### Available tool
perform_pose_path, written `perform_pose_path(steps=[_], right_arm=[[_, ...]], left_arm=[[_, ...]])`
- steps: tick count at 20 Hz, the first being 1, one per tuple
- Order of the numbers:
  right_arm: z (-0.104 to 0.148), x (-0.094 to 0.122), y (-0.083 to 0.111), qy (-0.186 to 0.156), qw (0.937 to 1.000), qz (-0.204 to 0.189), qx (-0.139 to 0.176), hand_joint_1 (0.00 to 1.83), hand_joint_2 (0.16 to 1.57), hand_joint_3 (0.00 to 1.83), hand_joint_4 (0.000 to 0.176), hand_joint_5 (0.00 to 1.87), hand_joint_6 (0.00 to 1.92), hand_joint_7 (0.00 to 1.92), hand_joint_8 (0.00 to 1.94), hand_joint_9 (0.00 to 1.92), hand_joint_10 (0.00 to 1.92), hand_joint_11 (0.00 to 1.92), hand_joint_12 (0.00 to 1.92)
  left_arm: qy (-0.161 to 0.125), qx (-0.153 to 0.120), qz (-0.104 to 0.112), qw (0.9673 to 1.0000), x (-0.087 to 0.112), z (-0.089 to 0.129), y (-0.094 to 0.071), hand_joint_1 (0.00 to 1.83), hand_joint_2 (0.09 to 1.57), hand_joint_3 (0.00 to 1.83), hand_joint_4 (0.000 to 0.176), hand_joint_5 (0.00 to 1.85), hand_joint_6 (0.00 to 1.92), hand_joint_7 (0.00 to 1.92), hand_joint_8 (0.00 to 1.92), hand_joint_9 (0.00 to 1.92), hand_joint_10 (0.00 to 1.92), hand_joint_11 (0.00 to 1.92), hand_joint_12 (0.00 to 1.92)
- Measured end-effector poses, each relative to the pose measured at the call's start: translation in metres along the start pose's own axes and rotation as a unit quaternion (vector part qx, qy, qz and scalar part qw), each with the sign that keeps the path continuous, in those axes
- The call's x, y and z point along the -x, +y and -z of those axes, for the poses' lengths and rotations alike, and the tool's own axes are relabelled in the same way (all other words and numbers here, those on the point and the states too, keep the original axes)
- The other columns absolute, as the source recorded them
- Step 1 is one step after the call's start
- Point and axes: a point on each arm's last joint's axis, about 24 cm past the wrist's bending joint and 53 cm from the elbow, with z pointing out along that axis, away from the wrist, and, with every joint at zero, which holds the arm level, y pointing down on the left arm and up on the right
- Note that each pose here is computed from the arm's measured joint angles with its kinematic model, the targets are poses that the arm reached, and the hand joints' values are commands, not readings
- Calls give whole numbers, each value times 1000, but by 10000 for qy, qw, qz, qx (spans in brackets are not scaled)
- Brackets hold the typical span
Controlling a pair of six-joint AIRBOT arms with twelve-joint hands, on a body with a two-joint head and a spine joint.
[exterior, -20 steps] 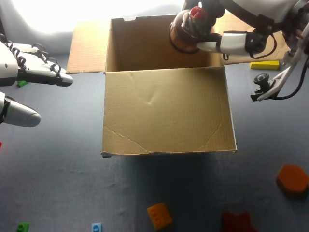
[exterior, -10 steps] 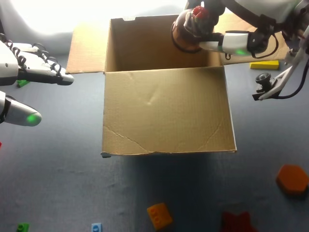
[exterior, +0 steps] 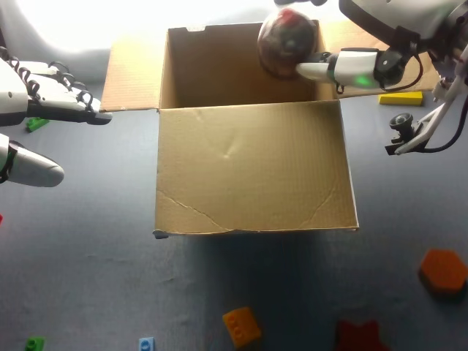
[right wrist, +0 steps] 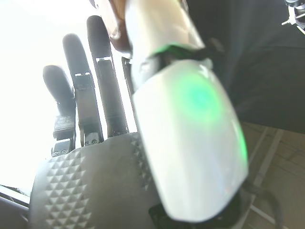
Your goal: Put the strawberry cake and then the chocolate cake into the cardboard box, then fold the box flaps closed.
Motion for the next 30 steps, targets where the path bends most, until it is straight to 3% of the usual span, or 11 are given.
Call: perform_pose_path(steps=[3, 6, 9, 10, 12, 15, 18, 21, 24, 27, 30], right_arm=[[0, 0, 1, 9, 10000, 32, 20, 554, 998, 0, 0, 22, 1, 82, 4, 94, 80, 0, 765], [2, 1, 0, 24, 9999, 110, 29, 524, 986, 0, 0, 9, 2, 52, 1, 73, 26, 0, 454], [11, 38, -5, -231, 9996, -78, -157, 457, 989, 1, 0, 11, 0, 42, 0, 46, 2, 0, 194], [17, 56, -10, -404, 9988, -152, -247, 424, 991, 0, 0, 28, 4, 60, 2, 57, 5, 0, 265], [30, 76, -22, -526, 9977, -26, -434, 270, 1034, 13, 0, 27, 1, 53, 1, 42, 0, 0, 115], [44, 81, -41, -396, 9961, 141, -770, 67, 1124, 24, 0, 0, 0, 43, 1, 12, 0, 0, 2], [64, 90, -68, -302, 9918, 343, -1197, 83, 1144, 23, 0, 32, 12, 80, 13, 28, 7, 0, 0], [83, 99, -94, -300, 9850, 586, -1598, 43, 1165, 25, 0, 35, 11, 87, 10, 41, 12, 0, 0], [94, 94, -117, -142, 9732, 1062, -2034, 11, 1173, 23, 0, 28, 6, 81, 4, 41, 10, 0, 0], [99, 70, -142, 189, 9555, 1463, -2553, 0, 1162, 14, 0, 27, 4, 77, 1, 52, 13, 15, 8], [100, 52, -149, 435, 9482, 1636, -2687, 0, 1172, 15, 0, 36, 7, 86, 5, 68, 18, 23, 14]], left_arm=[[-32, 32, -27, 10000, 3, 0, 1, 0, 1210, 0, 15, 125, 1, 160, 2, 171, 1, 0, 741], [-221, -9, -1, 9998, 16, 0, -3, 0, 1216, 0, 12, 139, 5, 168, 3, 175, 4, 0, 734], [-309, -39, -2, 9995, 23, 0, -5, 0, 1218, 0, 10, 129, 1, 159, 1, 183, 3, 0, 748], [-324, -57, -13, 9995, 24, 0, -7, 0, 1213, 0, 8, 119, 0, 146, 0, 178, 1, 0, 742], [-373, -82, 9, 9993, 28, 0, -9, 0, 1214, 0, 7, 153, 8, 165, 2, 194, 3, 0, 819], [-474, -215, 24, 9986, 36, -2, -20, 0, 1206, 0, 11, 113, 5, 128, 0, 138, 2, 0, 665], [-623, -337, 15, 9975, 47, 0, -29, 0, 1217, 3, 2, 116, 5, 145, 7, 150, 7, 0, 664], [-747, -365, -49, 9965, 58, 3, -34, 0, 1215, 1, 5, 127, 7, 148, 4, 141, 2, 0, 629], [-807, -545, -144, 9951, 65, 0, -51, 0, 1209, 0, 6, 140, 6, 157, 2, 150, 3, 0, 648], [-766, -698, -298, 9942, 65, -4, -66, 0, 1214, 1, 6, 146, 6, 159, 2, 159, 5, 0, 674], [-591, -860, -541, 9931, 56, -10, -83, 8, 1220, 1, 10, 164, 5, 175, 2, 178, 5, 0, 710]])
